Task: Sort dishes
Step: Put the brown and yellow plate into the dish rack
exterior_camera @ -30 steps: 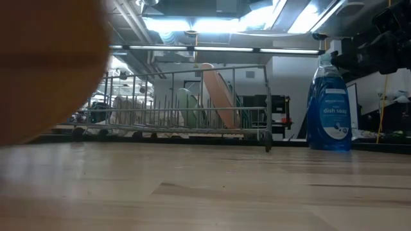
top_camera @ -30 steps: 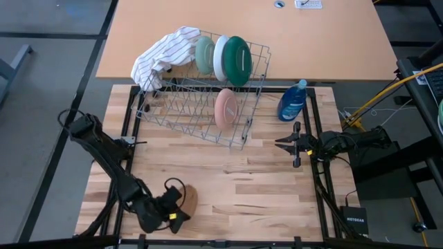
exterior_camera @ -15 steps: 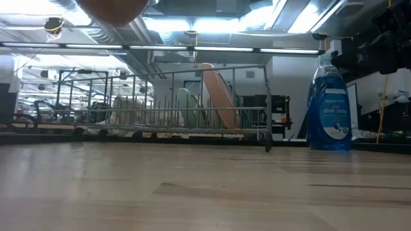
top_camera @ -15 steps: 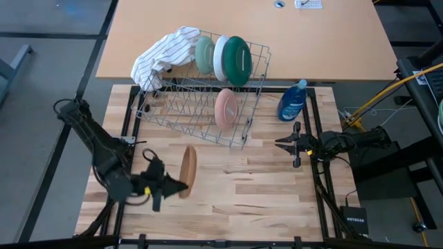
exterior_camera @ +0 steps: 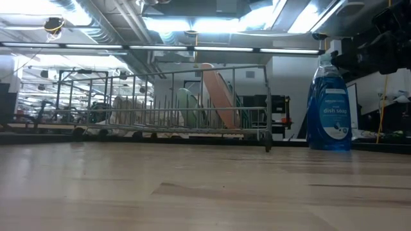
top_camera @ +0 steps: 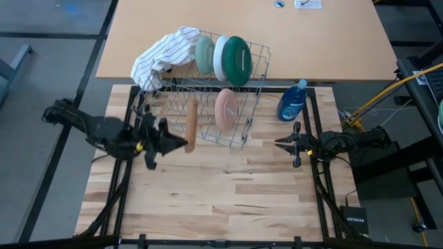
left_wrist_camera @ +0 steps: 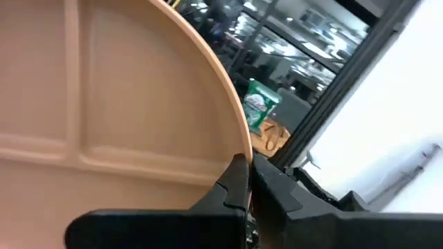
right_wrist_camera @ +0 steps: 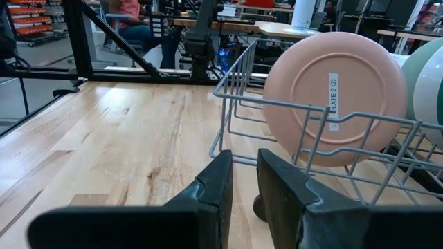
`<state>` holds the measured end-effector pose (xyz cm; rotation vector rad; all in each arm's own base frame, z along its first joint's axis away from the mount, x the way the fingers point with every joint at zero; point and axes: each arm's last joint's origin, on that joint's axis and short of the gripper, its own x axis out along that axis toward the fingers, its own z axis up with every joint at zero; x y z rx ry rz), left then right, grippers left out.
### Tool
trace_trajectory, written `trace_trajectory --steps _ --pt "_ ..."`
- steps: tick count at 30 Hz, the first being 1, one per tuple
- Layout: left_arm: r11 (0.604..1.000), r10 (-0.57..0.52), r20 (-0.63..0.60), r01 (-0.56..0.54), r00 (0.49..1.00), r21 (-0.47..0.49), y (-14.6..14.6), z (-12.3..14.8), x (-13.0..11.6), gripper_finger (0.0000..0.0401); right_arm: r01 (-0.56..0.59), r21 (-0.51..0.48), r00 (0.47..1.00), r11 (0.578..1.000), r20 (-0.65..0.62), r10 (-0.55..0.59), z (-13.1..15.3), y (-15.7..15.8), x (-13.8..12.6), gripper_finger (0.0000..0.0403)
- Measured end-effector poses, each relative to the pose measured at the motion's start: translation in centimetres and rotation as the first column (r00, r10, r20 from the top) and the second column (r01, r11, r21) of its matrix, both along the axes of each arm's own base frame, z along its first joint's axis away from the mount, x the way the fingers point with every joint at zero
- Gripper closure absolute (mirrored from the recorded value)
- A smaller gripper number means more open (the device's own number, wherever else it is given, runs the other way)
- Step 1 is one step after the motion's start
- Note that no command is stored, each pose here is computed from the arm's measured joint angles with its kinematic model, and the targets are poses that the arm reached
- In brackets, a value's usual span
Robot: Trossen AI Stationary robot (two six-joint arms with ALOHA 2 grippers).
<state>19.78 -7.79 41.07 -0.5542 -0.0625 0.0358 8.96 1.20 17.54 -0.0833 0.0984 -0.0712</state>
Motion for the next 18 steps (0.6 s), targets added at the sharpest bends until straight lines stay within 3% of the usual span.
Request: trace_trajectory --steps 4,18 --pt "0.999 -0.017 -0.012 0.018 1.000 0.044 2.9 0.1 0.3 0.0401 0.000 0.000 1.000 1.000 0.000 0.000 0.0 0.0 0.0 0.0331" --pt "0.997 -0.078 -0.125 0.077 0.989 -0.014 12.2 -1.4 1.6 0.0401 0.000 0.000 1.000 1.000 0.000 0.000 0.0 0.0 0.0 0.0331"
